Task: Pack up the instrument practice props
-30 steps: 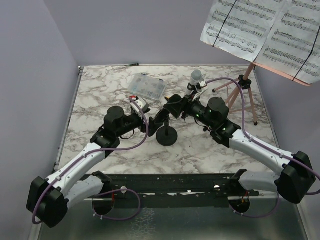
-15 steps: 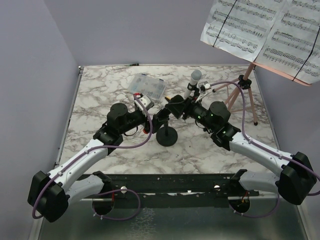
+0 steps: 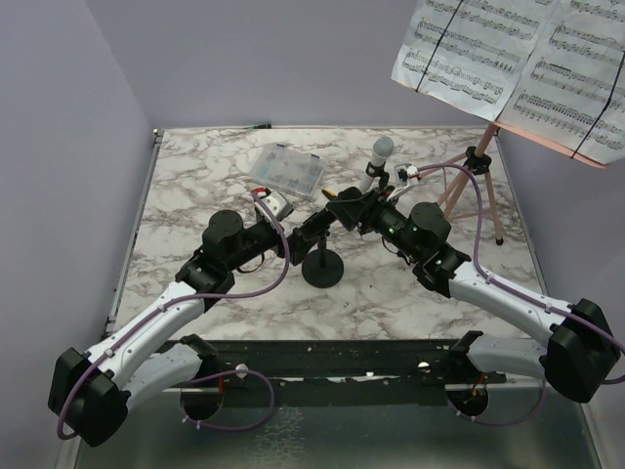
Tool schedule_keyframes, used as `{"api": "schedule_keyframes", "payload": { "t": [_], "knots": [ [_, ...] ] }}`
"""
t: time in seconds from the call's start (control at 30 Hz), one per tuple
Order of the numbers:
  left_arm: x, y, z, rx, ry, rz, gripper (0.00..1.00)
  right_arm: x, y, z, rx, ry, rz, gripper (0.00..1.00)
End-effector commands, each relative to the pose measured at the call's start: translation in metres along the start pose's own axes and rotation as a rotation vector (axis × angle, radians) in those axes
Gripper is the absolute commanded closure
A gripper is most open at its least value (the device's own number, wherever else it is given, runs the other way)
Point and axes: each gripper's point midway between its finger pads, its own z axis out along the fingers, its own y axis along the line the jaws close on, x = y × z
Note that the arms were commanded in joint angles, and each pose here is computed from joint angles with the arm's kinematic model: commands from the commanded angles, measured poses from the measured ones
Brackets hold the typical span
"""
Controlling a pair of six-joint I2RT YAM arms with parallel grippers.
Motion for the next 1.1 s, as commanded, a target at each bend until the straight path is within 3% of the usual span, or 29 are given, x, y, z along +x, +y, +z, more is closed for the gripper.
{"api": "schedule_keyframes", "payload": {
  "t": [0.0,0.13,0.3,0.7,1.07],
  "knots": [
    [0.003,0.002,0.008,0.01,0.028,0.051,0.02,0.041,-0.02,-0.006,0.041,0.127,0.009,0.94],
    [0.006,0.005,0.019,0.022,0.05,0.067,0.02,0.044,-0.019,-0.008,0.022,0.12,0.032,0.88],
    [0.011,0.003,0.024,0.035,0.067,0.067,0.03,0.042,-0.017,-0.007,0.01,0.097,0.054,0.65],
    [0.014,0.0,0.027,0.03,0.074,0.035,0.15,0.053,-0.012,-0.001,-0.063,0.099,0.102,0.31],
    [0.017,-0.008,0.028,0.044,0.063,-0.023,0.26,0.052,-0.008,-0.001,-0.113,0.048,0.126,0.29]
  ]
}}
